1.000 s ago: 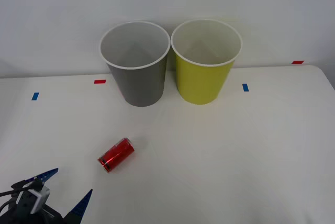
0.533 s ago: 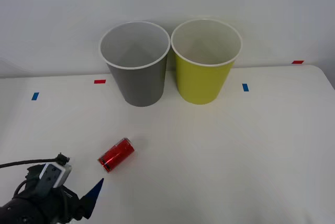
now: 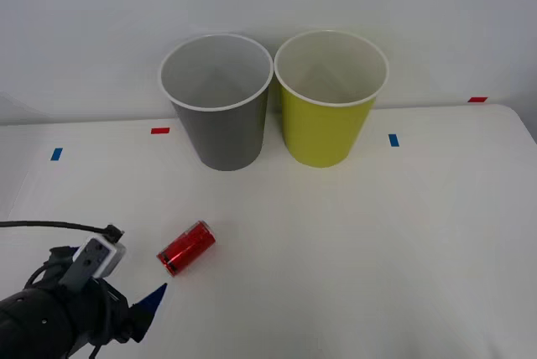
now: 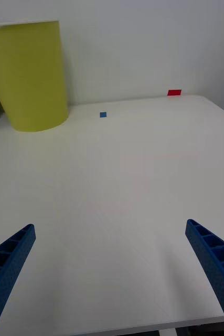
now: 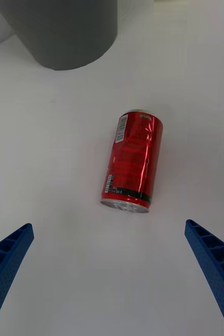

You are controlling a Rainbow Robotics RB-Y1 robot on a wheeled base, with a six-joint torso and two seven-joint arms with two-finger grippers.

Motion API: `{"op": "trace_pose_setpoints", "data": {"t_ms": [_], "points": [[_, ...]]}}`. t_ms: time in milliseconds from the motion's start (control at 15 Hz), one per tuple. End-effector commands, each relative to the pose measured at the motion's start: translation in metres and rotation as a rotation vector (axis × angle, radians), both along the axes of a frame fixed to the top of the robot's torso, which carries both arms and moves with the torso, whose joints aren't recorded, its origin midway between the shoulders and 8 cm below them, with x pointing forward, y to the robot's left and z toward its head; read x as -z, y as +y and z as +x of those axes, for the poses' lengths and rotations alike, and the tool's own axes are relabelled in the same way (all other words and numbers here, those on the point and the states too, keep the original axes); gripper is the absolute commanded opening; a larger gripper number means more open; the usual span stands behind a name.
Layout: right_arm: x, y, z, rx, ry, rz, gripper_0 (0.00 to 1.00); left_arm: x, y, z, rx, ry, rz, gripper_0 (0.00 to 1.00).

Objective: Put cans in the gray bin and PET bottles in the light green bin.

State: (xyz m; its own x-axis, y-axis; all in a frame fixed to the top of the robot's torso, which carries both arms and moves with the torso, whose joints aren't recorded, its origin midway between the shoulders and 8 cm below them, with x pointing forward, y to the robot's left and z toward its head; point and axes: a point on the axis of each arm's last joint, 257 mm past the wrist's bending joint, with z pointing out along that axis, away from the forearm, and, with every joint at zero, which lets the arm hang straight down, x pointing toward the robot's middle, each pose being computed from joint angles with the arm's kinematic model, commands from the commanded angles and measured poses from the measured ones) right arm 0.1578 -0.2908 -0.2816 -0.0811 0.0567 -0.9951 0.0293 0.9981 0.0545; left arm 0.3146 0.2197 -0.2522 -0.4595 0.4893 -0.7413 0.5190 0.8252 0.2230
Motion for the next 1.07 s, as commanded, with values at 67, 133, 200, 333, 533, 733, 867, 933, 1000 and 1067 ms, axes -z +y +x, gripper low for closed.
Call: {"op": "trace_pose_setpoints", "data": {"t_ms": [67,133,200,333,533,733,867,933,1000,1067], "points": [[0.000,0.000,0.000,0.000,0.000,0.000,1.00,-0.004,-0.010,0.000,0.037,0.068,-0.018,1.00],[0.000,0.000,0.000,0.000,0.000,0.000,1.00,-0.004,-0.011,-0.001,0.056,0.092,0.013,1.00],[0.000,0.000,0.000,0.000,0.000,0.000,1.00,-0.004,-0.010,-0.001,0.074,0.121,0.056,1.00],[0.000,0.000,0.000,0.000,0.000,0.000,1.00,-0.006,-0.014,0.000,0.080,0.181,0.070,1.00],[0.000,0.000,0.000,0.000,0.000,0.000,1.00,-0.007,-0.011,0.004,0.085,0.239,0.168,1.00],[0.000,0.000,0.000,0.000,0.000,0.000,1.00,-0.004,-0.016,0.000,0.057,0.302,0.169,1.00],[0.000,0.000,0.000,0.000,0.000,0.000,1.00,-0.002,-0.019,0.004,0.047,0.333,0.139,1.00],[0.000,0.000,0.000,0.000,0.000,0.000,1.00,-0.001,-0.023,0.009,0.051,0.356,0.116,1.00],[0.000,0.000,0.000,0.000,0.000,0.000,1.00,0.000,-0.026,0.012,0.058,0.363,0.115,1.00],[0.000,0.000,0.000,0.000,0.000,0.000,1.00,0.002,-0.031,0.016,0.073,0.356,0.134,1.00]]}}
